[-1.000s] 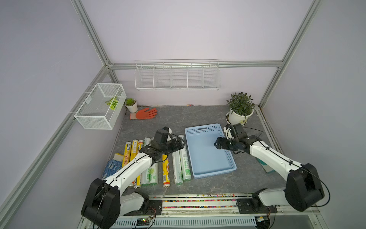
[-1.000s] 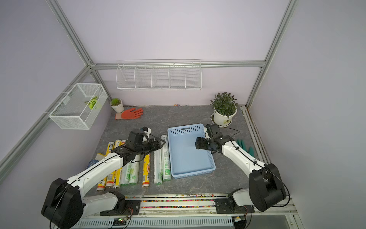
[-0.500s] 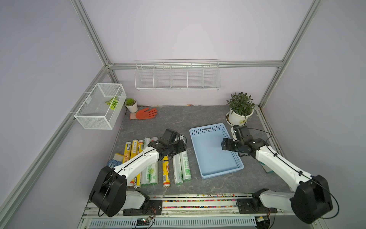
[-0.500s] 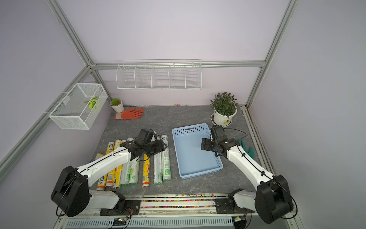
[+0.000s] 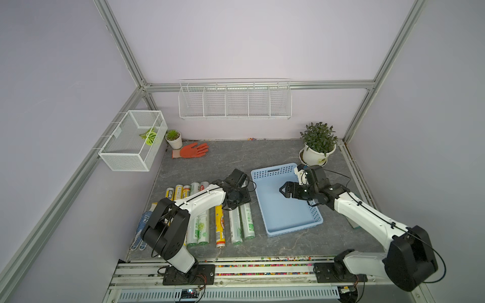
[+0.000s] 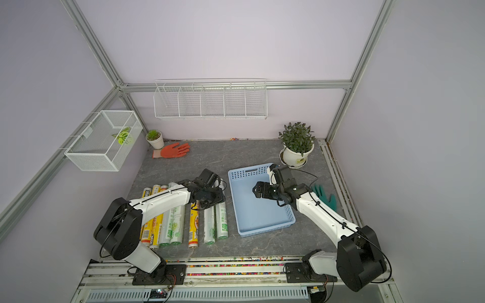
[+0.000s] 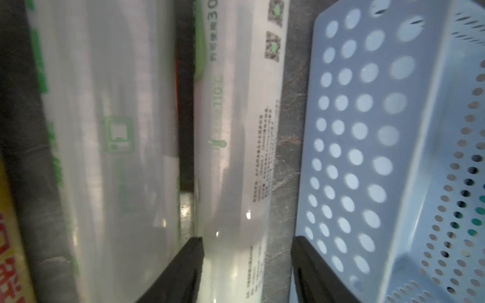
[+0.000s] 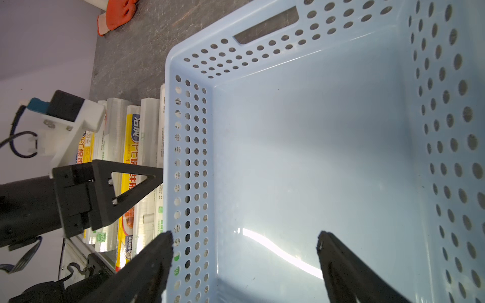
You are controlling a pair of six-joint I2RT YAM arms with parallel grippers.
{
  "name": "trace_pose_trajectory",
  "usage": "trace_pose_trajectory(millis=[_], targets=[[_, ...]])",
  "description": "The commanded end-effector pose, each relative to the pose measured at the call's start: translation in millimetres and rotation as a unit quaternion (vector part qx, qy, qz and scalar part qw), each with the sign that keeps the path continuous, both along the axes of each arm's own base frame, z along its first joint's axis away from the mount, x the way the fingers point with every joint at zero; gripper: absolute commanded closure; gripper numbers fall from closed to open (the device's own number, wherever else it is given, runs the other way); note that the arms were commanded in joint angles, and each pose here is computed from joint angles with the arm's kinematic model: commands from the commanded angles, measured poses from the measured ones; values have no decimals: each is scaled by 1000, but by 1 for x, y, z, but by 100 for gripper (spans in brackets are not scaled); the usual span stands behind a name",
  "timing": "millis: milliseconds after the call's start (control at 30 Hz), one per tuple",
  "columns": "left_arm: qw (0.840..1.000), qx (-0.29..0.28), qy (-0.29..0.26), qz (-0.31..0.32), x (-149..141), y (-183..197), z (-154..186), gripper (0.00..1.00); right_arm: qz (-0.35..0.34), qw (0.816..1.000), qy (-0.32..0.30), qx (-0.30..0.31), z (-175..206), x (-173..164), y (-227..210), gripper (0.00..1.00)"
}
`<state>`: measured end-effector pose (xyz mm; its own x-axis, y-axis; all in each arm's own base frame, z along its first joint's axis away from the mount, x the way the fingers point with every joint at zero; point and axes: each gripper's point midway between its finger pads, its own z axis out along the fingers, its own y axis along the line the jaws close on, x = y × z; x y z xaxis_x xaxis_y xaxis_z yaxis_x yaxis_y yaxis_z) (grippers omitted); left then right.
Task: Put the plastic wrap into the basket
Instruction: Pick up the plastic wrap from the center of the board.
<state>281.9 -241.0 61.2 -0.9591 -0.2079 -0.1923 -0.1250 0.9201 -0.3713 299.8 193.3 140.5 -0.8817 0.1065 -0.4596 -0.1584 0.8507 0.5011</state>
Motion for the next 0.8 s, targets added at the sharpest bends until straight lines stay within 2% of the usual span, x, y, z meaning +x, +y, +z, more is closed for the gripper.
trace_pose_trajectory(millis=[0,267,433,767], targets=[[999,33,16,0,-4,6,-10,39,1,1000,-6,16,6,3,7,8],[998,46,31,-6,-4,3,-25,35,4,1000,2,16,1,3,9,8],[997,59,39,-6,-4,3,-34,35,-15,1000,-8,-26,2,7,-6,6],[997,61,35,-13,-2,-1,-35,52,-35,998,-29,-51,11,10,-18,4]])
